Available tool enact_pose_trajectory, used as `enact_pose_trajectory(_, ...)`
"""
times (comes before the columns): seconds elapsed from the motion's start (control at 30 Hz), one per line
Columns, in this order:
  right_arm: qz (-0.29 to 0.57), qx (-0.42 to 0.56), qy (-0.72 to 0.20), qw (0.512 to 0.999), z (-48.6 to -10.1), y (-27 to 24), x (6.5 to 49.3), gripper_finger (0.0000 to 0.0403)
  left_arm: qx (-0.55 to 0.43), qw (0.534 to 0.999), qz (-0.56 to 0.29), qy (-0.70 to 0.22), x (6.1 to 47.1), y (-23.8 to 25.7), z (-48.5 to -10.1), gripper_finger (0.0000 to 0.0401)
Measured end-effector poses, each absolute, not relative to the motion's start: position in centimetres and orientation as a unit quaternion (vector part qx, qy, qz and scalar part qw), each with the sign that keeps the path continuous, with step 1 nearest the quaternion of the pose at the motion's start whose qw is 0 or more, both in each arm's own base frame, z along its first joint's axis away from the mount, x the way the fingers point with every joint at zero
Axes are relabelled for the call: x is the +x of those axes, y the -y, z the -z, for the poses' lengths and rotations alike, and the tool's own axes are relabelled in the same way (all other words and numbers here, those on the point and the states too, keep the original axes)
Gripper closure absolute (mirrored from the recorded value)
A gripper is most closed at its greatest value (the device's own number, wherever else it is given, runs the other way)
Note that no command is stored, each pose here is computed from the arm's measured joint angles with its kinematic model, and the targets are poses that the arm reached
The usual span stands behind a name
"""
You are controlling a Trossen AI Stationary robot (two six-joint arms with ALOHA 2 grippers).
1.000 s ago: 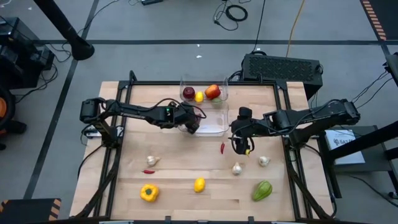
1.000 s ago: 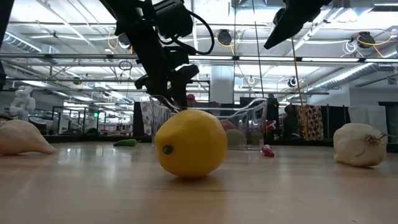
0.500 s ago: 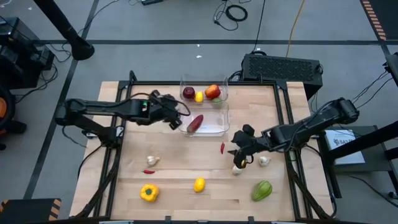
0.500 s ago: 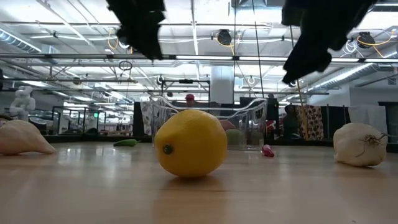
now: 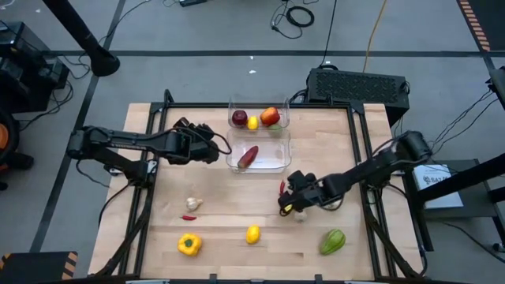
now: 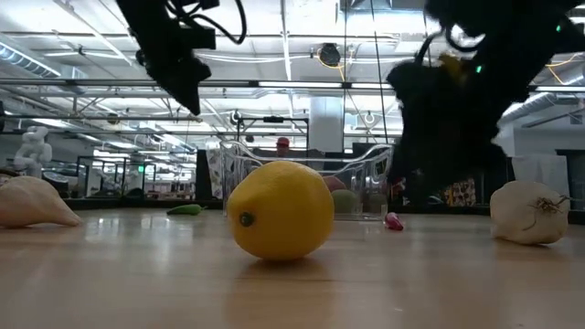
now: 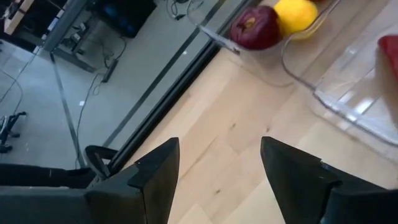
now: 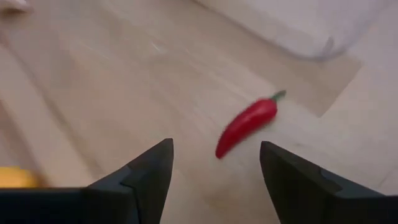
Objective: Sort produce into baskets
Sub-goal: Put the right red chili pepper into the bottom transparent bin
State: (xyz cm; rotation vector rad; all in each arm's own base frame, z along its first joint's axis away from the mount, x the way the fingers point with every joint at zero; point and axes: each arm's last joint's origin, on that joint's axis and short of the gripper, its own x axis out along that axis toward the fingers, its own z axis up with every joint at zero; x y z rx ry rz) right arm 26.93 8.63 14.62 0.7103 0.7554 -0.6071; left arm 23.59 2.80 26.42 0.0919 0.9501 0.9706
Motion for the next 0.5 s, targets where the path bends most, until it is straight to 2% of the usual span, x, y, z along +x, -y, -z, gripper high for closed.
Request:
enact_pose_trajectory(0.23,0.327,0.318,-0.380,0.805,-12.1,-8.9,29.8,0.0203,0.049,0.774,-0.454,-0.439,23.5,-2.8,-26.3,0.0169)
enact_pose_trajectory(0.5,0.386,0.259,-0.409,0.786,-11.7,-9.0,31.2,0.0241,0.056,0.771,-0.460,-0.437,23.5,-2.9,-26.3,0.0169)
